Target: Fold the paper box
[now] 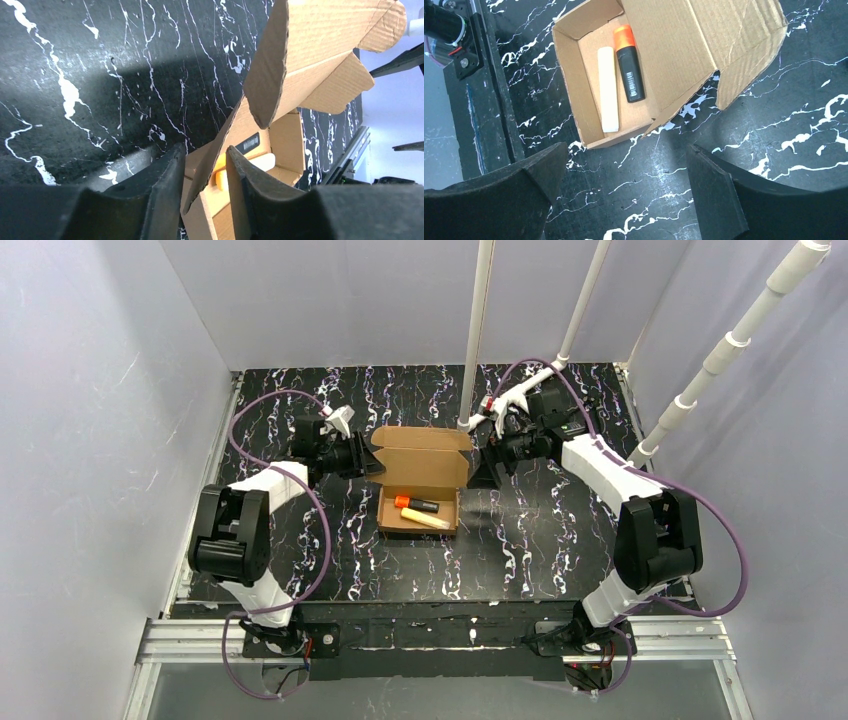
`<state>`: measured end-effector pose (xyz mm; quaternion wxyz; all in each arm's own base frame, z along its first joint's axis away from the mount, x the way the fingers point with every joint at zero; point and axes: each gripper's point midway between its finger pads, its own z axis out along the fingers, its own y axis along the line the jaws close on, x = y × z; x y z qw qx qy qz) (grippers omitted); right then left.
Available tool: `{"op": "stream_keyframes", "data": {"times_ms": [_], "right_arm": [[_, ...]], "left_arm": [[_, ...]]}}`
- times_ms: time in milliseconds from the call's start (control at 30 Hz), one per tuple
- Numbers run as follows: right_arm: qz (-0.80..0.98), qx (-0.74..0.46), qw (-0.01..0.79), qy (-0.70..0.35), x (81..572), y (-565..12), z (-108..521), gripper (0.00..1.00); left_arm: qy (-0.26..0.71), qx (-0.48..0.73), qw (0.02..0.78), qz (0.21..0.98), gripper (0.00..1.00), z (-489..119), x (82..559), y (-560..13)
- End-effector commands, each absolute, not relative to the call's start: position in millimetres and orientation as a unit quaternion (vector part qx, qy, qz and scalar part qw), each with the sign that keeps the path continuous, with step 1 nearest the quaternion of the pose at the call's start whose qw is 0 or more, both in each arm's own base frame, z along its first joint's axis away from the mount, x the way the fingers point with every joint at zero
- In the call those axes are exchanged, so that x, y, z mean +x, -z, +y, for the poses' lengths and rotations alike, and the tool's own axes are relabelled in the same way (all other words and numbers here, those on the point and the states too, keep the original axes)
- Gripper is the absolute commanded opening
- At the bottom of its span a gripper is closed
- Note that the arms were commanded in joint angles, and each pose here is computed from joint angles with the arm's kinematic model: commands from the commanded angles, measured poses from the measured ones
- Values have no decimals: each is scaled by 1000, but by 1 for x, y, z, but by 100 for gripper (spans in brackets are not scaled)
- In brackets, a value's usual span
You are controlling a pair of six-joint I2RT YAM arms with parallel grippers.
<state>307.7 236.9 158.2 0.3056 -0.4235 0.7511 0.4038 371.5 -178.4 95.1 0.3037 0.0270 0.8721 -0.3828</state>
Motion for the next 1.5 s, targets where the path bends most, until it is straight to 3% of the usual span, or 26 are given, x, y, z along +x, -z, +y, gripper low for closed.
{"op": "stream_keyframes", "data": {"times_ms": [0, 167, 267, 533, 1000, 1200, 1467], "right_arm": [[728, -445, 331, -403, 306, -174, 233, 96], [733, -442, 340, -389, 310, -178, 222, 97], [735, -438, 346, -385, 310, -180, 214, 98], [743, -421, 356, -380, 301, -180, 199, 98], [772, -333, 360, -404, 322, -159, 192, 97], [786, -338, 329, -400, 335, -139, 191, 74], [809, -329, 355, -334, 345, -126, 174, 40]], "left_arm": [[404, 66, 321, 854, 28, -185, 374, -113], [405, 79, 332, 848, 6, -185, 364, -120], [401, 90, 342, 845, 1, -186, 354, -124], [385, 146, 366, 834, 0, -212, 326, -128], [422, 200, 367, 805, 0, -247, 326, -139], [422, 209, 370, 801, 0, -247, 323, -140], [419, 220, 371, 799, 0, -247, 323, -137]]}}
